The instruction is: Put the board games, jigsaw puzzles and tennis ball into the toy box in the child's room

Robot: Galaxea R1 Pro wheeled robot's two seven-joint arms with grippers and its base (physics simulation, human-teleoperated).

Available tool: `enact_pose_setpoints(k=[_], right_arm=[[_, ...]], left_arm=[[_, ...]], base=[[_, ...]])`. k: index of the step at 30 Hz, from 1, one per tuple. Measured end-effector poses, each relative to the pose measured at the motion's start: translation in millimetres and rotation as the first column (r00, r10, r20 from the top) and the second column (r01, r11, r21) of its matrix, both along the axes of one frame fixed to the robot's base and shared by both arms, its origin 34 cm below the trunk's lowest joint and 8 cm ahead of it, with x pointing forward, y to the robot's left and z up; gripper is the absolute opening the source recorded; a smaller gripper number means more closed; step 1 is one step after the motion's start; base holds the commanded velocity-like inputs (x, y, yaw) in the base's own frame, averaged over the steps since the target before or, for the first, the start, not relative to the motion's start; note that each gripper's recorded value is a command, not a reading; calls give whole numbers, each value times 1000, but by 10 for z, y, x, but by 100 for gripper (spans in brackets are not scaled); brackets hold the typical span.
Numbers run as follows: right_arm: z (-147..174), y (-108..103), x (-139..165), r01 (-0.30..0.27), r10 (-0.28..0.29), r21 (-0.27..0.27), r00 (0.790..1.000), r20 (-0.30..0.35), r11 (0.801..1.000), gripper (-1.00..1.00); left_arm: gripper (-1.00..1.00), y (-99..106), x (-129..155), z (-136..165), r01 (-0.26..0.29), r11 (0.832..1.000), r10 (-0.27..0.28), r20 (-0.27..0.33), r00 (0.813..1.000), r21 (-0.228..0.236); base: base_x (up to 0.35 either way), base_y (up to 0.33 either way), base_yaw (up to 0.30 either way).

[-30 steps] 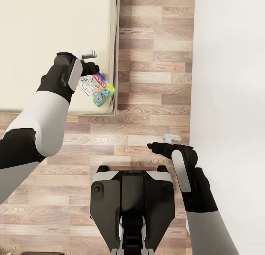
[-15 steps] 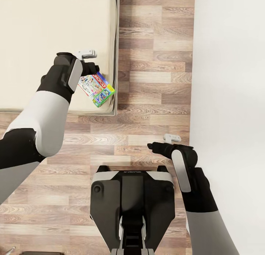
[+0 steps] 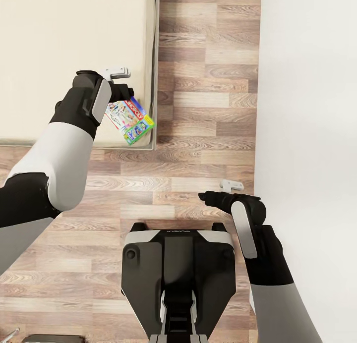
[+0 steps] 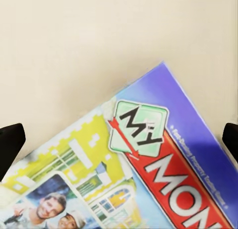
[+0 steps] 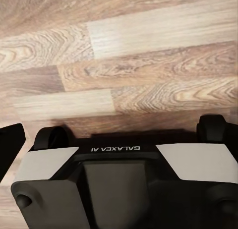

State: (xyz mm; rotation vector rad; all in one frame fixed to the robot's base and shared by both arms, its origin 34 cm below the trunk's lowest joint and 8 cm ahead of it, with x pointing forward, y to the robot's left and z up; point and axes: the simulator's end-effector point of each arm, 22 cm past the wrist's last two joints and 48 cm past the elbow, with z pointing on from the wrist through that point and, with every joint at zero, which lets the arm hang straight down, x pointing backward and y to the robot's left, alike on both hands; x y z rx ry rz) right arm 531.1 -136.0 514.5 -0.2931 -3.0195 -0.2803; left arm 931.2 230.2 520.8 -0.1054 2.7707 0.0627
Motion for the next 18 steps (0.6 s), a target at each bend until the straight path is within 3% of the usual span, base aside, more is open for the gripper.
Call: enact_pose_setpoints(k=[13,18], right_arm=[[0,0,-1,0,0,0,1000,0,1000,100],[-1,0,0,0,0,0,1000,0,1000,100]], left_arm=[[100,1,13,6,-1,1000,1,6,1000,0],[100,1,13,3,-1,1000,1,6,1000,0]], base=[[-13,-2,0],[-137,0,0]])
